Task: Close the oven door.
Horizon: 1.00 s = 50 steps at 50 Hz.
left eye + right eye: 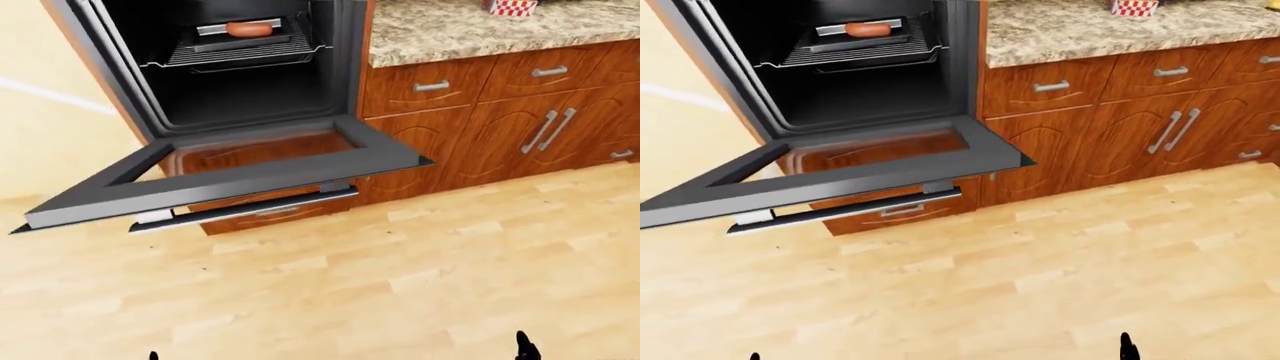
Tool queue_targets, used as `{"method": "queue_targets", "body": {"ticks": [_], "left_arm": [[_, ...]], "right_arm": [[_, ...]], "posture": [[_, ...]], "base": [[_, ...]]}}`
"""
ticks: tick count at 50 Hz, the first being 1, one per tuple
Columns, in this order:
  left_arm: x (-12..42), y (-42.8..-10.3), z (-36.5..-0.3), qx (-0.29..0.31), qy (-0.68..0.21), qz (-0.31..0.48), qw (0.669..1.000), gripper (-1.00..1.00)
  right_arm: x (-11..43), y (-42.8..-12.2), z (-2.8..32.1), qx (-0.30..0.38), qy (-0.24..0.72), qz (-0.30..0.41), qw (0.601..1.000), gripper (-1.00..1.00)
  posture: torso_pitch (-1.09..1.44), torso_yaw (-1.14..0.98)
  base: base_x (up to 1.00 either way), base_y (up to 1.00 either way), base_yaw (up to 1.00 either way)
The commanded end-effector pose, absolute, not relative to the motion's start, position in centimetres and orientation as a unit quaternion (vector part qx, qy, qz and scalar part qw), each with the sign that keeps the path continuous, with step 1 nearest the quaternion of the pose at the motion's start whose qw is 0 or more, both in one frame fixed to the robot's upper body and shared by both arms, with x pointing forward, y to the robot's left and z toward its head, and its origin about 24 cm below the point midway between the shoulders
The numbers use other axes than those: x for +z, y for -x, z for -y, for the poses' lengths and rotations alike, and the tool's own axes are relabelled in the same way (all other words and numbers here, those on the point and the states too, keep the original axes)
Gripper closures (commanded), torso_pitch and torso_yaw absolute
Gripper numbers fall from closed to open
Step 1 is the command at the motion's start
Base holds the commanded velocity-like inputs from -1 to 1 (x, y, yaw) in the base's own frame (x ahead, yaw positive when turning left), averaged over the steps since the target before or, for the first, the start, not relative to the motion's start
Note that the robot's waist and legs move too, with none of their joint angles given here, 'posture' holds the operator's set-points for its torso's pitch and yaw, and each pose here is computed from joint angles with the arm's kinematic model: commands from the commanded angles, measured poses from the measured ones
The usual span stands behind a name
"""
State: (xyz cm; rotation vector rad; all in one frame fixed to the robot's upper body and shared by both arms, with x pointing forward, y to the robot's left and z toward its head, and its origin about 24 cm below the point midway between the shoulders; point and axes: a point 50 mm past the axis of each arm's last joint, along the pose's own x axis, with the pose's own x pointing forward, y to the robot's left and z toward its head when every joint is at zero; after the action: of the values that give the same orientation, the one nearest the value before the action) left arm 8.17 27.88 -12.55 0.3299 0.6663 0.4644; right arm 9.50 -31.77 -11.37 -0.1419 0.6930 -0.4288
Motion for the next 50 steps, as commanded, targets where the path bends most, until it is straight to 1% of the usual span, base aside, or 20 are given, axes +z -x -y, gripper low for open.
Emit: {"method": "queue_targets", "body": {"ticks": [1,50], "left_arm": [[-12.0,-8.55,-28.67,0.238,-0.167,-0.304,0.907,-1.0],[-11.94,-8.61,-28.62,0.232,-0.171,-0.301,0.909,-1.0]], "right_arm": [[-10.89,-10.16,32.03,-0.207,0.076,-0.317,0.923,-1.0],[-10.9,-10.15,31.91,-0.199,0.074,-0.315,0.925,-1.0]], "posture": [[0.0,0.0],[0.0,0.0]], "base": [[-0.13,0.45,0.0],[-0.02,0.42,0.0]]}}
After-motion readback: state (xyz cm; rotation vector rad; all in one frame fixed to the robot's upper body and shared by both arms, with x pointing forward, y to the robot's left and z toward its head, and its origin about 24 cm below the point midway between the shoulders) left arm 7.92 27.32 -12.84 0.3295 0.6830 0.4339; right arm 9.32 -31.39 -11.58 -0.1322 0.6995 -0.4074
